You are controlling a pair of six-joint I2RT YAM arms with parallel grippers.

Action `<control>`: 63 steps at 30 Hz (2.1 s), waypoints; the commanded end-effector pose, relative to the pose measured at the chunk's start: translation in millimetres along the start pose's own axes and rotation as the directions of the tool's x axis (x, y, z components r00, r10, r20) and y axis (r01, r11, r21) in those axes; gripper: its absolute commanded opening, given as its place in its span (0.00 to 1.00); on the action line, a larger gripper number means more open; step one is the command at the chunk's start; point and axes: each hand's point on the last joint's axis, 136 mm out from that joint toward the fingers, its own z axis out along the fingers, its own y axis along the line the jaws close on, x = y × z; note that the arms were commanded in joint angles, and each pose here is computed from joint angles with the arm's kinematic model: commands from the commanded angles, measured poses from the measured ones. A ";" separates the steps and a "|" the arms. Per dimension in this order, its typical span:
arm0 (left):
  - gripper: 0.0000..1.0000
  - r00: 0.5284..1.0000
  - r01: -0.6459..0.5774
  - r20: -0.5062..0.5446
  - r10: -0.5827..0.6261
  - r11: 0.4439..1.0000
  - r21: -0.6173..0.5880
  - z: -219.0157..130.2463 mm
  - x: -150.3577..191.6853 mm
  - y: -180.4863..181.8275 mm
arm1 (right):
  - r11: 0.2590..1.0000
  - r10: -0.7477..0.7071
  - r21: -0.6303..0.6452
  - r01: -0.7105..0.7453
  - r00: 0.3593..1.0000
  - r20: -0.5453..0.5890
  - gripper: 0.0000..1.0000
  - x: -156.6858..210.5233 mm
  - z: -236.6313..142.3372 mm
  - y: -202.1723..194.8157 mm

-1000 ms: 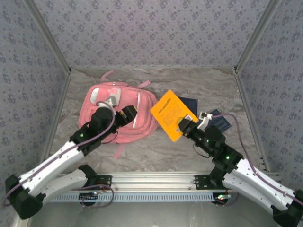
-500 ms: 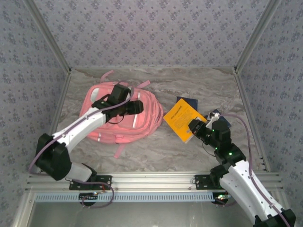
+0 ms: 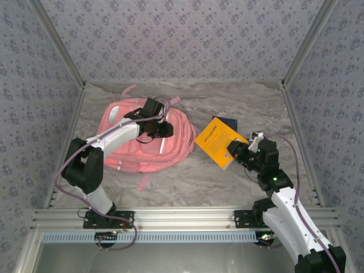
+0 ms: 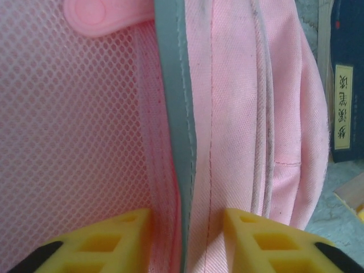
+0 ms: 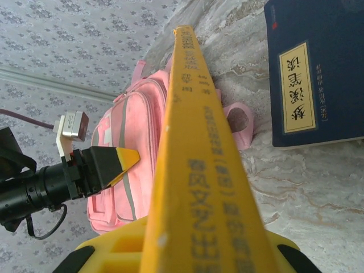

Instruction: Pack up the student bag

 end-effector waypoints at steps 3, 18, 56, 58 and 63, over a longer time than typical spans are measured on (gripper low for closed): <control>0.28 0.998 -0.059 -0.024 0.060 0.998 0.033 4.5 2.4 -16.9 | 0.993 -0.020 -0.116 0.021 1.000 0.009 0.00 -9.0 2.2 21.4; 0.00 0.984 -0.174 -0.032 0.175 0.984 0.024 -21.2 -11.2 -33.3 | 0.996 -0.066 -0.067 0.067 0.998 0.005 0.00 -15.7 -2.2 16.5; 0.00 0.935 -0.332 0.314 0.166 0.723 0.606 -257.1 -56.4 -77.1 | 0.919 -0.108 -0.393 -0.040 0.932 -0.347 0.00 22.0 23.3 133.3; 0.00 0.939 -0.322 0.303 0.159 0.713 0.623 -256.6 -55.8 -78.8 | 0.910 -0.151 -0.414 -0.026 0.908 -0.390 0.00 32.2 28.4 141.0; 0.00 0.941 -0.330 0.281 0.187 0.686 0.648 -251.5 -47.8 -94.6 | 0.895 -0.213 -0.447 -0.007 0.872 -0.440 0.00 52.0 52.7 149.7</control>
